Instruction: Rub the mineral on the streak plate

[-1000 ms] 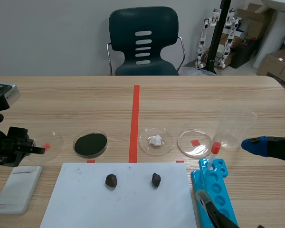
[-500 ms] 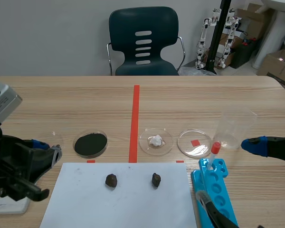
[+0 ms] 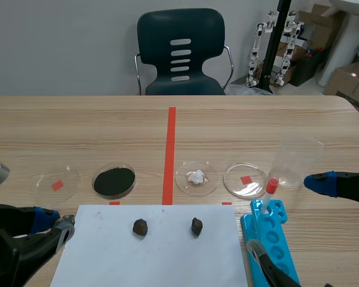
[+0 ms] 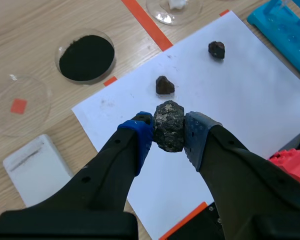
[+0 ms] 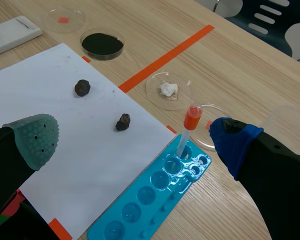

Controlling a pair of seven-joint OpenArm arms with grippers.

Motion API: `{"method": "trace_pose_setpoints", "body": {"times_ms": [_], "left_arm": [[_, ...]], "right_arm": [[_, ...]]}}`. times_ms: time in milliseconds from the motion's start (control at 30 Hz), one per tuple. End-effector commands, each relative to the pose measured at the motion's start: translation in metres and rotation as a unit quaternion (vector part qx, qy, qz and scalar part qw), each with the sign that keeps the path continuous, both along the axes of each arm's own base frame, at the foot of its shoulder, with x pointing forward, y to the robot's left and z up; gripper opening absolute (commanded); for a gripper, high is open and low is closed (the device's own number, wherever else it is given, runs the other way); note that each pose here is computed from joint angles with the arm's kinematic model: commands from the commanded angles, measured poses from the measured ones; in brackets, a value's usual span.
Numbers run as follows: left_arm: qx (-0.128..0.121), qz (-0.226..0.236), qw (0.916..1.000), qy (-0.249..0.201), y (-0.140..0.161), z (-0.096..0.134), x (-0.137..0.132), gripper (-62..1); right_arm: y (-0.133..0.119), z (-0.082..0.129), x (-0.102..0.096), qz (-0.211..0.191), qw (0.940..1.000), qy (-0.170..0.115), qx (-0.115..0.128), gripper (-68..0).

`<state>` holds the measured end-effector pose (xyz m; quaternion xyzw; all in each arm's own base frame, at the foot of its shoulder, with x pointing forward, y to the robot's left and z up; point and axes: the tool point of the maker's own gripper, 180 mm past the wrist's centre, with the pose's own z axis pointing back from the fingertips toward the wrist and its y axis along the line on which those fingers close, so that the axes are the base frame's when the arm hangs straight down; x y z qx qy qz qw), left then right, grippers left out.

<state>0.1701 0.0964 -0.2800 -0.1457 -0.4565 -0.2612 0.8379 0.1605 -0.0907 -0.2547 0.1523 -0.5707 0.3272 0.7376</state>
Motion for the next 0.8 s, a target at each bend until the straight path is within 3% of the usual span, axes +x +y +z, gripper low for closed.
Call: {"method": "trace_pose_setpoints", "body": {"times_ms": [0, 233, 767], "left_arm": [[-0.012, -0.001, 0.9999, -0.006, -0.005, 0.005, -0.002, -51.9], [-0.025, -0.032, 0.9991, 0.009, -0.015, 0.003, -0.013, -51.9], [-0.025, -0.032, 0.9991, 0.009, -0.015, 0.003, -0.013, -51.9]], "right_arm": [[0.000, 0.005, 0.004, -0.003, 0.9999, -0.011, 0.005, -3.7], [0.000, 0.005, 0.004, -0.003, 0.9999, -0.011, 0.005, -3.7], [0.000, 0.005, 0.004, -0.003, 0.9999, -0.011, 0.005, -3.7]]}}
